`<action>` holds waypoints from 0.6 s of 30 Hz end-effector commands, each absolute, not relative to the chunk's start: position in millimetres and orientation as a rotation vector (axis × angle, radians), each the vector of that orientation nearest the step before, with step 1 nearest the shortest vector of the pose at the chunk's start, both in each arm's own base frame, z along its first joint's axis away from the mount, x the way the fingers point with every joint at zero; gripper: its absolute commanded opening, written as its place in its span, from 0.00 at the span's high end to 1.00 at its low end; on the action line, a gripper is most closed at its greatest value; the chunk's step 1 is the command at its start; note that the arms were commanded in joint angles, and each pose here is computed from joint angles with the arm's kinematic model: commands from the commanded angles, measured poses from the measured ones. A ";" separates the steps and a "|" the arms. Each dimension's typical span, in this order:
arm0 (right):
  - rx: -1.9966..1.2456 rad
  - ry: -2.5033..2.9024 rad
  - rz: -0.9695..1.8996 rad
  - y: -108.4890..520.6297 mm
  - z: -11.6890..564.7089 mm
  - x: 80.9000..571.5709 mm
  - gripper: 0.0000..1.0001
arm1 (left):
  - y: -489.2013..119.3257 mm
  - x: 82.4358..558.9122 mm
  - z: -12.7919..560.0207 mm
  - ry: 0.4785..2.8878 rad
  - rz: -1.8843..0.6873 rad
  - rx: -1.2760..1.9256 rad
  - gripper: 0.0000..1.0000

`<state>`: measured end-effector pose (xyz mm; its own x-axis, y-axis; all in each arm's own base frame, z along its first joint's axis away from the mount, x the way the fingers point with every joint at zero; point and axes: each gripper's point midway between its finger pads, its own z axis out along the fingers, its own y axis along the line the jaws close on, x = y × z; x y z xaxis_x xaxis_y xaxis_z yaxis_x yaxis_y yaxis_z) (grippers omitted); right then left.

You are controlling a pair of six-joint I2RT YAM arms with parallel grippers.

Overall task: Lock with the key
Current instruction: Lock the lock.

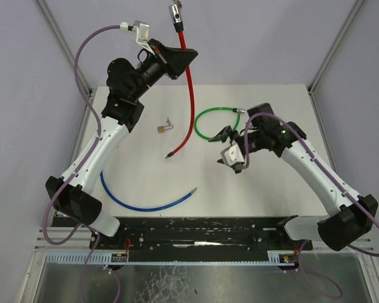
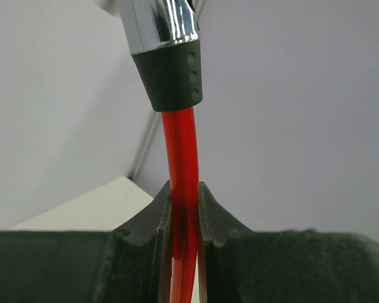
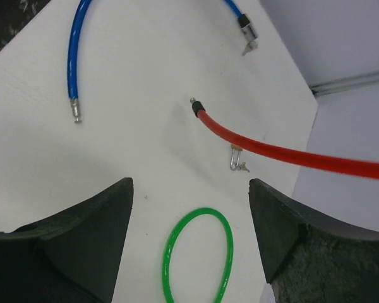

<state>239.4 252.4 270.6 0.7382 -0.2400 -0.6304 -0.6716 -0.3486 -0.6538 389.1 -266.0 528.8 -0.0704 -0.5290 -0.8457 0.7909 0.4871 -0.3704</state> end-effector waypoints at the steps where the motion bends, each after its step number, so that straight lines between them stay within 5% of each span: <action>1: -2.198 0.544 0.249 263.5 234.9 237.1 0.20 | -270.0 369.9 569.8 1.148 -1.330 0.236 1.00; 18: -2.442 0.376 -0.840 336.9 153.8 298.1 0.17 | -276.0 392.2 546.0 1.268 -1.399 0.097 1.00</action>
